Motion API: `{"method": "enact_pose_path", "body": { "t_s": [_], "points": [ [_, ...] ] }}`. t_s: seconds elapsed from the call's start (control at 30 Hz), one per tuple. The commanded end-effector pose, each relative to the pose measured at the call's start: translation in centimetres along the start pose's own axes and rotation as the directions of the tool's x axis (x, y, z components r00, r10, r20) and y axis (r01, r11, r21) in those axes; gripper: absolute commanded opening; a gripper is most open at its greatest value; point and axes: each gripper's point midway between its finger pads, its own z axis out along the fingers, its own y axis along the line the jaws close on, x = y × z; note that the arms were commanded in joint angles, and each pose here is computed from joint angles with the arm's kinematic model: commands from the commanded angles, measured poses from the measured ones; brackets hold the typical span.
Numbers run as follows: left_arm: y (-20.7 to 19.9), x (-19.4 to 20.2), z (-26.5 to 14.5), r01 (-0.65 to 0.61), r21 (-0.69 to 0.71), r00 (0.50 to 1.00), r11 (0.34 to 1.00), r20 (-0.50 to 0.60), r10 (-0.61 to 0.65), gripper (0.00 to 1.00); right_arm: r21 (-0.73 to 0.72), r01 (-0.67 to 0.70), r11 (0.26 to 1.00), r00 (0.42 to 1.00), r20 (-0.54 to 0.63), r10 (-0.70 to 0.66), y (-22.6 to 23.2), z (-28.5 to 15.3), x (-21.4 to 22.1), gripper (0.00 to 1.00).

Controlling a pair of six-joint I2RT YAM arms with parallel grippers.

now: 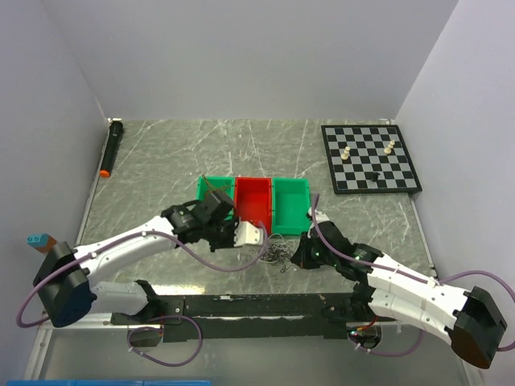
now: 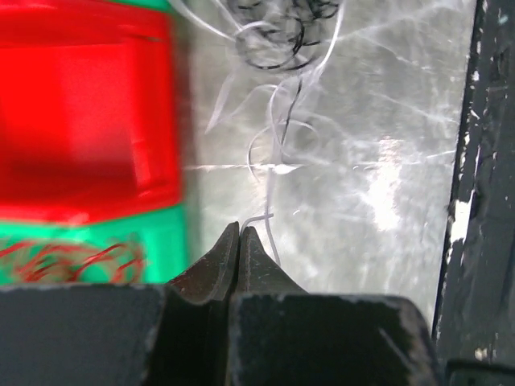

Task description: Untangle the cables

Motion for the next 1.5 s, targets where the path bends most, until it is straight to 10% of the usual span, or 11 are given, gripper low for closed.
{"method": "enact_pose_path", "body": {
  "t_s": [0.0,0.47,0.63,0.8,1.17,1.47],
  "points": [
    [2.4,-2.8,-5.6,-0.029,-0.064,0.999,0.998,0.019,0.030,0.01,0.062,-0.019,0.998,1.000,-0.003,0.019,-1.0,-0.3,0.1,0.00],
    [9.7,-18.1,-28.7,0.137,-0.500,0.906,0.855,0.412,0.096,0.01,0.208,-0.079,0.975,0.996,-0.032,0.087,-3.1,0.8,0.8,0.00],
    [13.2,-21.6,-39.0,0.382,-0.683,0.764,0.622,0.612,0.203,0.01,0.281,-0.101,0.955,0.994,-0.018,0.110,-4.2,0.4,0.6,0.00],
    [14.6,-21.8,-52.6,0.673,-0.696,0.571,0.249,0.704,0.423,0.01,0.330,-0.139,0.934,0.989,-0.003,0.148,-5.1,0.0,0.9,0.00],
    [10.5,-22.1,-68.3,0.856,-0.516,0.345,0.008,0.585,0.734,0.01,0.411,-0.153,0.899,0.983,-0.031,0.181,-6.2,0.2,1.8,0.00],
    [8.8,-21.8,-72.4,0.874,-0.469,0.352,-0.125,0.436,0.828,0.02,0.465,-0.165,0.870,0.978,-0.035,0.205,-7.2,-0.2,2.7,0.00]
  ]
}}
